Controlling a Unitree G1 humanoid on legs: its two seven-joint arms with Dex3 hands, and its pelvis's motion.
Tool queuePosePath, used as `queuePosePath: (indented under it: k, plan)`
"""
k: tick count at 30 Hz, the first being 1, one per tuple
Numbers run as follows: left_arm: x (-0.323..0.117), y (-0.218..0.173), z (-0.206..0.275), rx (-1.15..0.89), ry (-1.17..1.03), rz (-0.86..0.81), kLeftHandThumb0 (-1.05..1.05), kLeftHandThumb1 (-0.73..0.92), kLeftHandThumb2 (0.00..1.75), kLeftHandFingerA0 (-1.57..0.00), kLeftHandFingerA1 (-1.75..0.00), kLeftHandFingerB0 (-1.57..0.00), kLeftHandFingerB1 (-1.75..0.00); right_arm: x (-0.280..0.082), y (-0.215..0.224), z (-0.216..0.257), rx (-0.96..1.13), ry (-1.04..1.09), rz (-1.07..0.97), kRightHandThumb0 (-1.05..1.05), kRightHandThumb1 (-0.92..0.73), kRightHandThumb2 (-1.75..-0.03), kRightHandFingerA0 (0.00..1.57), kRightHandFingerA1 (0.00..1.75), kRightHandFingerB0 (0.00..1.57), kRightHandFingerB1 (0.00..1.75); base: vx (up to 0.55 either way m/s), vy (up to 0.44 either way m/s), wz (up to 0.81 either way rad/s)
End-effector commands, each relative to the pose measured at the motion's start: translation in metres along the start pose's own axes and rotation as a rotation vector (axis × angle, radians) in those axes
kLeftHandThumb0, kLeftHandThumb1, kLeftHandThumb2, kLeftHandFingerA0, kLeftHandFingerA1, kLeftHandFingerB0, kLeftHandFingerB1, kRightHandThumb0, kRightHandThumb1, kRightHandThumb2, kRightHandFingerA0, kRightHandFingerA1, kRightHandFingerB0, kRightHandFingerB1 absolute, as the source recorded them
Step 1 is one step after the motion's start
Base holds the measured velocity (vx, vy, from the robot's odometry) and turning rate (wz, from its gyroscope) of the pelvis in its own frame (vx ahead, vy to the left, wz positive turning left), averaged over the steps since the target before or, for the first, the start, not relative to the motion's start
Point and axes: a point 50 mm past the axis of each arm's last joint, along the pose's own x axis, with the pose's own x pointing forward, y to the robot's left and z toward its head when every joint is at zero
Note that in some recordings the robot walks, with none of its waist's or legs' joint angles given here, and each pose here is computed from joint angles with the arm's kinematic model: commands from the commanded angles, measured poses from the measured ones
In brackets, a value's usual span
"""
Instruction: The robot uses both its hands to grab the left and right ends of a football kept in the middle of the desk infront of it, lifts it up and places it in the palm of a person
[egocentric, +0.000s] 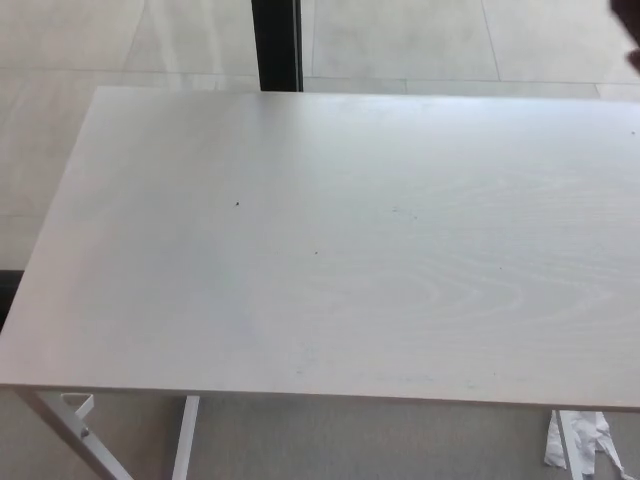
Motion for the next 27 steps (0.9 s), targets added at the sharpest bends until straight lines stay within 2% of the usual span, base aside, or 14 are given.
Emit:
queuePosePath:
  k: [1, 4, 6, 7, 9, 10, 11, 13, 14, 15, 19, 21, 22, 27]
  plan:
    - [0.056, -0.029, 0.000, 0.058, 0.160, -0.105, -0.46, 0.66, 0.59, -0.28, -0.64, -0.25, -0.48, 0.031, 0.063, -0.001, 0.277, 0.220, -0.165, -0.48, -0.73, -0.60, 0.50, 1.57, 0.44, 0.86, 0.00, 0.000, 0.00]
    - [0.050, -0.046, -0.010, 0.056, 0.216, -0.164, -0.46, 0.48, 0.88, -0.28, -0.66, -0.26, -0.59, 0.037, 0.067, -0.008, 0.289, 0.314, -0.118, -0.41, -0.78, -0.62, 0.31, 1.04, 0.38, 0.71, -0.01, 0.002, 0.03]
    - [0.041, -0.050, -0.015, 0.232, 0.211, -0.254, -0.49, 0.73, 0.61, -0.36, -0.68, -0.44, -0.54, 0.038, 0.053, -0.015, 0.204, 0.311, -0.086, -0.45, -0.78, -0.61, 0.25, 1.15, 0.29, 0.53, 0.00, 0.000, 0.00]
    - [0.040, -0.053, -0.015, 0.254, 0.207, -0.270, -0.48, 0.69, 0.61, -0.41, -0.70, -0.57, -0.59, 0.039, 0.050, -0.015, 0.198, 0.310, -0.085, -0.50, -0.54, -0.93, 0.36, 0.83, 0.24, 0.62, 0.00, 0.000, 0.00]
    - [0.040, -0.051, -0.016, 0.266, 0.196, -0.282, -0.51, 0.70, 0.60, -0.42, -0.67, -0.59, -0.55, 0.039, 0.046, -0.017, 0.146, 0.296, -0.061, -0.44, -0.73, -0.60, 0.25, 0.96, 0.30, 0.56, 0.00, 0.000, 0.00]
    - [0.042, -0.043, -0.022, 0.212, 0.223, -0.237, -0.57, 0.56, 0.96, -0.39, -0.69, -0.52, -0.66, 0.037, 0.040, -0.020, -0.014, 0.248, 0.063, -0.46, -0.75, -0.61, 0.33, 0.88, 0.24, 0.43, 0.00, 0.000, 0.00]
    - [0.046, -0.040, -0.022, 0.123, 0.228, -0.196, -0.54, 0.71, 0.60, -0.36, -0.72, -0.55, -0.56, 0.037, 0.036, -0.022, -0.087, 0.234, 0.143, -0.50, -0.74, -0.61, 0.32, 0.79, 0.25, 0.38, 0.00, 0.000, 0.00]
    - [0.049, -0.034, -0.025, 0.071, 0.259, -0.128, -0.52, 0.73, 0.62, -0.37, -0.71, -0.49, -0.55, 0.037, 0.025, -0.026, -0.138, 0.238, 0.165, -0.50, -0.70, -0.61, 0.43, 0.98, 0.28, 0.35, 0.00, 0.000, 0.00]
    - [0.048, -0.031, -0.024, 0.079, 0.254, -0.128, -0.56, 0.62, 0.99, -0.48, -0.73, -0.38, -0.61, 0.037, 0.022, -0.027, -0.142, 0.242, 0.161, -0.50, -0.67, -0.60, 0.45, 0.98, 0.27, 0.34, 0.00, 0.000, 0.00]
    - [0.047, -0.028, -0.024, 0.079, 0.249, -0.125, -0.54, 0.73, 0.62, -0.45, -0.74, -0.45, -0.56, 0.037, 0.017, -0.028, -0.154, 0.247, 0.153, -0.50, -0.68, -0.60, 0.40, 0.76, 0.28, 0.35, 0.00, 0.000, 0.00]
    - [0.047, -0.031, -0.026, -0.002, 0.225, -0.115, -0.55, 0.54, 0.96, -0.37, -0.69, -0.41, -0.62, 0.036, 0.011, -0.026, -0.326, 0.213, 0.216, -0.56, -0.73, -0.62, 0.40, 0.76, 0.28, 0.32, 0.00, 0.000, 0.00]
    - [0.049, -0.032, -0.025, -0.107, 0.217, -0.122, -0.62, 0.54, 0.90, -0.31, -0.69, -0.37, -0.60, 0.035, 0.011, -0.026, -0.359, 0.194, 0.264, -0.58, -0.70, -0.61, 0.36, 0.83, 0.24, 0.30, 0.00, 0.000, 0.00]
    - [0.049, -0.033, -0.025, -0.135, 0.209, -0.136, -0.58, 0.68, 0.60, -0.18, -0.71, -0.26, -0.51, 0.034, 0.011, -0.027, -0.385, 0.186, 0.284, -0.67, -0.54, -0.86, 0.17, 0.54, 0.13, 0.41, 0.00, 0.000, 0.00]
    - [0.049, -0.034, -0.027, -0.106, 0.212, -0.195, -0.65, 0.67, 0.60, -0.20, -0.66, -0.23, -0.46, 0.032, 0.004, -0.026, -0.459, 0.169, 0.336, -0.73, -0.56, -0.89, 0.13, 0.50, 0.07, 0.39, 0.00, 0.000, 0.00]
